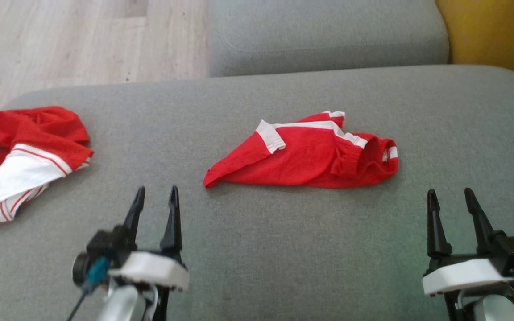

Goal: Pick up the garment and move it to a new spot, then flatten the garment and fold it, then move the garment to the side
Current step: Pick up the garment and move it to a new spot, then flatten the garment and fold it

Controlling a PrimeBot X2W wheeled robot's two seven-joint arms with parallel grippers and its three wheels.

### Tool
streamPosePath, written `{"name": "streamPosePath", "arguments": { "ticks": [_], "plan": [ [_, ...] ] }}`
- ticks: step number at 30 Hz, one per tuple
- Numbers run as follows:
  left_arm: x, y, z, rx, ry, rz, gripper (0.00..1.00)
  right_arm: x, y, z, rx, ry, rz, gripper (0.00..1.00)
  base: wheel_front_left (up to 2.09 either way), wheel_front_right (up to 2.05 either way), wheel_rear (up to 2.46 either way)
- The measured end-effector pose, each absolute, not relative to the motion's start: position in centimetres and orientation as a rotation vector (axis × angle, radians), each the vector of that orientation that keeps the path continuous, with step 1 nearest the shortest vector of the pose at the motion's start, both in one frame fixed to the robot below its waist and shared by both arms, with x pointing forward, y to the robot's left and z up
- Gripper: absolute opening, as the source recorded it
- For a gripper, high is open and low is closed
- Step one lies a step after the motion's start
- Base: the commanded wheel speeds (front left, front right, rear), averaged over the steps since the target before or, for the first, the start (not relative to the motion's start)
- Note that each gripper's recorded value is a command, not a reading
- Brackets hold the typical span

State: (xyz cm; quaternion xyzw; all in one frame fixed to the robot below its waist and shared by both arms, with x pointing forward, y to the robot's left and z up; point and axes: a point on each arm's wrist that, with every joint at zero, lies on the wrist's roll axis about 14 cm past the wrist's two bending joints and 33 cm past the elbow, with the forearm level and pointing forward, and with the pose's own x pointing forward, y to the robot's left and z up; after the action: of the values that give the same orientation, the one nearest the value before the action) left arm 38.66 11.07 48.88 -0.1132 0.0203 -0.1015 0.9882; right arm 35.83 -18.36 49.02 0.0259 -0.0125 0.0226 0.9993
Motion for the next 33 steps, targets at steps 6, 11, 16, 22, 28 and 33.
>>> {"name": "streamPosePath", "arguments": {
  "ticks": [6, 11, 16, 22, 28, 33],
  "plan": [
    [35.2, 12.7, 48.0, -0.226, 0.043, -0.144, 1.00, 35.0, -17.9, 49.3, 0.054, -0.034, 0.060, 1.00, 0.00, 0.00, 0.00],
    [32.7, 13.9, 46.8, -0.229, 0.067, -0.097, 1.00, 33.6, -17.8, 48.3, 0.067, -0.006, 0.060, 1.00, 0.00, 0.00, 0.00],
    [31.4, 13.9, 46.5, -0.225, 0.070, -0.094, 1.00, 33.1, -17.5, 48.2, 0.069, -0.004, 0.069, 1.00, 0.00, 0.00, 0.00],
    [30.4, 13.8, 45.8, -0.227, 0.090, -0.092, 1.00, 32.8, -17.1, 48.0, 0.077, 0.001, 0.080, 1.00, 0.00, 0.00, 0.00],
    [30.2, 14.0, 45.3, -0.224, 0.104, -0.086, 1.00, 32.7, -16.9, 47.9, 0.077, 0.003, 0.085, 1.00, 0.00, 0.00, 0.00],
    [30.1, 14.0, 45.2, -0.223, 0.108, -0.084, 1.00, 32.6, -16.7, 47.5, 0.077, 0.017, 0.091, 1.00, 0.00, 0.00, 0.00]
  ]
}}
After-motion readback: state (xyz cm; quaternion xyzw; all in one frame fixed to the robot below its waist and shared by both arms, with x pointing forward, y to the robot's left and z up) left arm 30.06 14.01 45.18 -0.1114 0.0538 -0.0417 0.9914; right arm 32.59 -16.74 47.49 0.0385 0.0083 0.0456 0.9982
